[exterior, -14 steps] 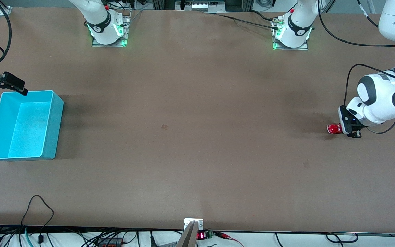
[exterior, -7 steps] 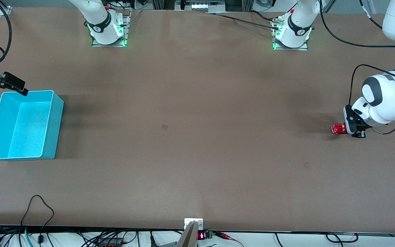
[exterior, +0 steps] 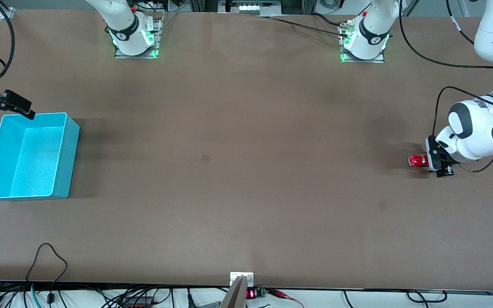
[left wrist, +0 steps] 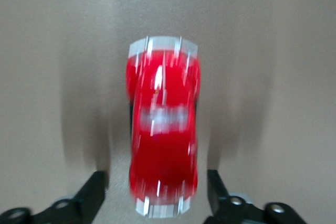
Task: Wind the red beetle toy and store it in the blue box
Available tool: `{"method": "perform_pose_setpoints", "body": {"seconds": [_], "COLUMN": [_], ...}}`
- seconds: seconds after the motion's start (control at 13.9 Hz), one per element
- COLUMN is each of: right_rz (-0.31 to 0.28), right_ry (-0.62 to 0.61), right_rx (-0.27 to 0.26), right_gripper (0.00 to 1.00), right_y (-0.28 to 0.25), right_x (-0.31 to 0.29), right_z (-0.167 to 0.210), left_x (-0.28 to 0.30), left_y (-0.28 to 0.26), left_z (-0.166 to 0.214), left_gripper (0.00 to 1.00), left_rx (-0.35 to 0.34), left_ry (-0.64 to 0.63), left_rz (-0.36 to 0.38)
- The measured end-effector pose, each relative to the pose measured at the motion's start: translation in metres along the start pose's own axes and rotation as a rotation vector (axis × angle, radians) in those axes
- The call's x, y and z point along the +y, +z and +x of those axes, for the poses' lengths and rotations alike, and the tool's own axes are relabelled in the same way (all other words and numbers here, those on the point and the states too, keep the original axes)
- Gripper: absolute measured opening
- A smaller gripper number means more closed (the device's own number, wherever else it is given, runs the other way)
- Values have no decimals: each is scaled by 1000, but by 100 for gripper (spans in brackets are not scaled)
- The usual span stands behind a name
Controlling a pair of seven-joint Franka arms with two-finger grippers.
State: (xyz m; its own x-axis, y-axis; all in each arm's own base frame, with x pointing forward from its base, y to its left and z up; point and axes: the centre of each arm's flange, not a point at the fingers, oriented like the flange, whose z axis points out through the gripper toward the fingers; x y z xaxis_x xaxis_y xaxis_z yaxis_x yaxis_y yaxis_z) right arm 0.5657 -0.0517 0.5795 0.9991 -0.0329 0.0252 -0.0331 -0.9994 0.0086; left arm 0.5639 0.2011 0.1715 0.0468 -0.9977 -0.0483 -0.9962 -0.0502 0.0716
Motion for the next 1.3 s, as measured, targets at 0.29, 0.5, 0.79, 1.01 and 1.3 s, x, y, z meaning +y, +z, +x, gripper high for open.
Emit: {"method": "perform_pose_setpoints", "body": {"seconds": [0.29,0.5,0.79,1.01,1.3], "right_rz": [0,0,0,0,0], "right_ry": [0,0,1,1,1], "right_rx": [0,0,0,0,1], "right_gripper": [100,100,100,100,100], "right_y": [0,0,0,0,0], "right_x": [0,0,0,0,1], "right_z": [0,0,0,0,0], "left_x": [-9,-10,-7,0,13], "left_y": [-22,-42,-87,-123,-160], "left_z": [-2,0,9,8,1], "left_gripper": [100,100,100,100,100], "left_rx": [7,8,7,4,0], "left_ry": [-43,-90,-183,-250,-342], "left_rz": [-46,-53,-69,-80,-90]}}
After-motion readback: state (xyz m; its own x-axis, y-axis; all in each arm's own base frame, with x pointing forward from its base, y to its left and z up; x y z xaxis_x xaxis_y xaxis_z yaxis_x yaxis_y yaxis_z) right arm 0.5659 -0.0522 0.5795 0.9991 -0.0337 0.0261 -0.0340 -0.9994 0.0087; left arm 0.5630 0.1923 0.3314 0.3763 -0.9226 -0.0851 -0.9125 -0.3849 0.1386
